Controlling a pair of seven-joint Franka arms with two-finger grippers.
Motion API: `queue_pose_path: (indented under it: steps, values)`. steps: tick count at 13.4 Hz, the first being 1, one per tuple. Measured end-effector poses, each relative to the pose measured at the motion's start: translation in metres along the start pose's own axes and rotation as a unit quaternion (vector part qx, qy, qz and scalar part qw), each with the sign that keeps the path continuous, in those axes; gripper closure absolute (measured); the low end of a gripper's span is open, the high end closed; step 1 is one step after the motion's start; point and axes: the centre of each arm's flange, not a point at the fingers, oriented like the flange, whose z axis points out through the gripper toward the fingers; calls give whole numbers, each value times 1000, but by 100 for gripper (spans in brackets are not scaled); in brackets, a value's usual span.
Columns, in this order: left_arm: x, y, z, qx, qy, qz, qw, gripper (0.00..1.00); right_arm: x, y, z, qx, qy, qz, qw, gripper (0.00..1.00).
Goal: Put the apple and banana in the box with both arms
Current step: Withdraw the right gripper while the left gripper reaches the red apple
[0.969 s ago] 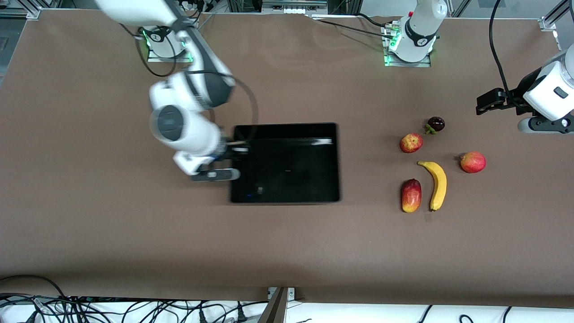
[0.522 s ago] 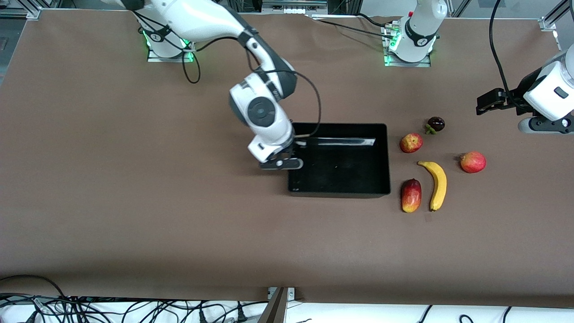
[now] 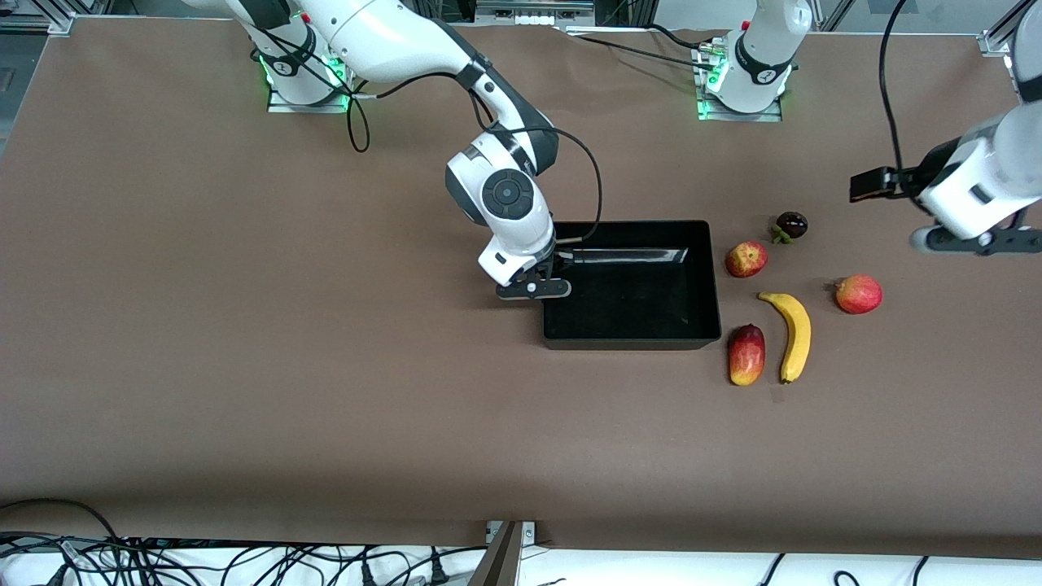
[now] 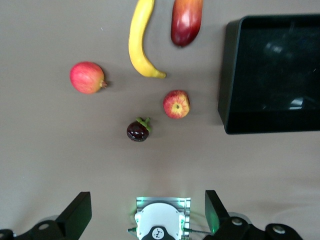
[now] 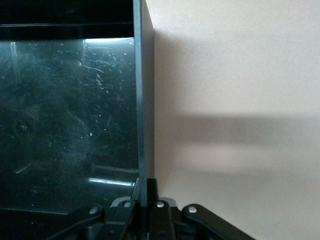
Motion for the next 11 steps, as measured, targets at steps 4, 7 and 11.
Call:
queue_pose_path:
  steps: [4,7,11]
  values:
    - [50,13,70,1,-28,4,1000,0,4,-5,-7,9,12,-2,1000,58]
    - [70,36,148,4,-35,-17,999,0,22,4,-47,6,23,8,1000,26]
    - [77,57,224,-2,6,-41,999,0,84,107,-218,-7,26,49,998,0]
